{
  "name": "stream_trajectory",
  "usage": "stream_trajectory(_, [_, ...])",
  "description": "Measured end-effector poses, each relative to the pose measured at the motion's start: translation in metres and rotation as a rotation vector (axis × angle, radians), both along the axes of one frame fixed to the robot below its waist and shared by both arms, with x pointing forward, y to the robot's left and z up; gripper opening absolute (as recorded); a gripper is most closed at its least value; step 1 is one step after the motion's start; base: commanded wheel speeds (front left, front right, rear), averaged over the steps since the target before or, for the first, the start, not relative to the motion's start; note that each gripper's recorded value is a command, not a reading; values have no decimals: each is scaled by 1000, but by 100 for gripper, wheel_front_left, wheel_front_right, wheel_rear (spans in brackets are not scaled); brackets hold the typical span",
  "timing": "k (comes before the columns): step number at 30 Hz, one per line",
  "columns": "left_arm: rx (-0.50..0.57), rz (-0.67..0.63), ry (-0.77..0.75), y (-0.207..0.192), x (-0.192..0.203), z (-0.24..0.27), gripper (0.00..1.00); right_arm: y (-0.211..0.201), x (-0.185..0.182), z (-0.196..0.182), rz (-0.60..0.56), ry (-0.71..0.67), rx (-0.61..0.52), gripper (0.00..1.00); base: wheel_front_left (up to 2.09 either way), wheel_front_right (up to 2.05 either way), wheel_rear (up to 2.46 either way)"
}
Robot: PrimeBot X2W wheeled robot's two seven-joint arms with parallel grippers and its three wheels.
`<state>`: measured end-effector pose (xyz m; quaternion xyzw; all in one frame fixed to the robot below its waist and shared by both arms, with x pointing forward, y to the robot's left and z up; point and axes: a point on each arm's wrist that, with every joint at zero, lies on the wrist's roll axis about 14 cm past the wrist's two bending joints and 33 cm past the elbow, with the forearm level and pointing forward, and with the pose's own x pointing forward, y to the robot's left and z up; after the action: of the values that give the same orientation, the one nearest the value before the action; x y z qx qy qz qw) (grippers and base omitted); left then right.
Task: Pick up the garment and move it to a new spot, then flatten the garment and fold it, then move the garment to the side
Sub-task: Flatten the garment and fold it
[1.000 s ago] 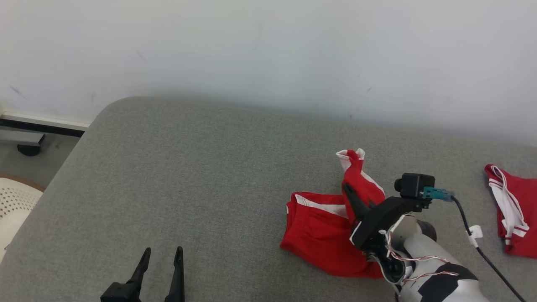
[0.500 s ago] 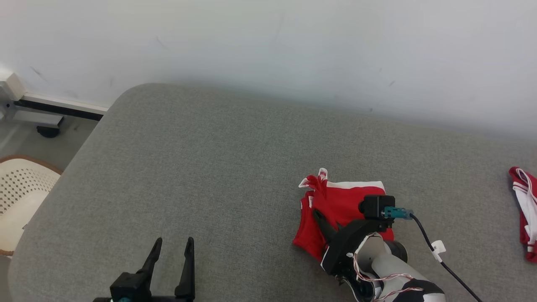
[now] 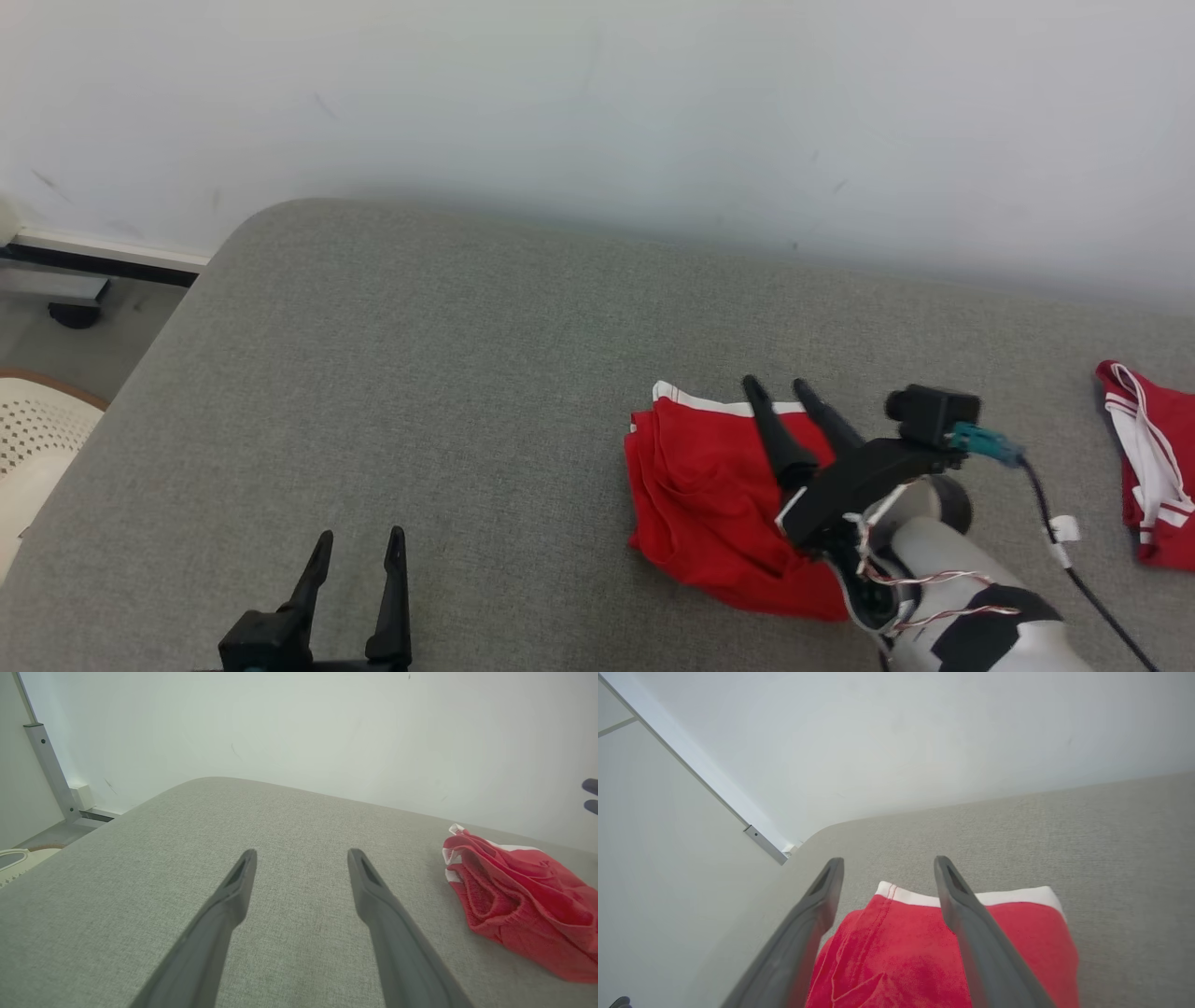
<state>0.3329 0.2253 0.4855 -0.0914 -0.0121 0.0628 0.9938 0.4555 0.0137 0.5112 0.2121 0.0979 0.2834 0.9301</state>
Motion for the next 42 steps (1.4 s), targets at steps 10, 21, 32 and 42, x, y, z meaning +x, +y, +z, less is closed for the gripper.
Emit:
stream_trajectory(10, [9,9,-5,5,2,2,100,-99,30,11,-225,-108,-80,31,0,0,0])
stream_trajectory(21, [15,5,12,7,11,-2,100,-71,4,-52,-107,-74,-294,0,0,0,0])
stream_trajectory(32, [26,19,25,13,8,-5,100,-12,-22,-81,74,-64,-383,0,0,0,0])
stream_trajectory(42, [34,29,17,16,4,-2,100,31,-63,-90,201,-40,-331,0,0,0,0])
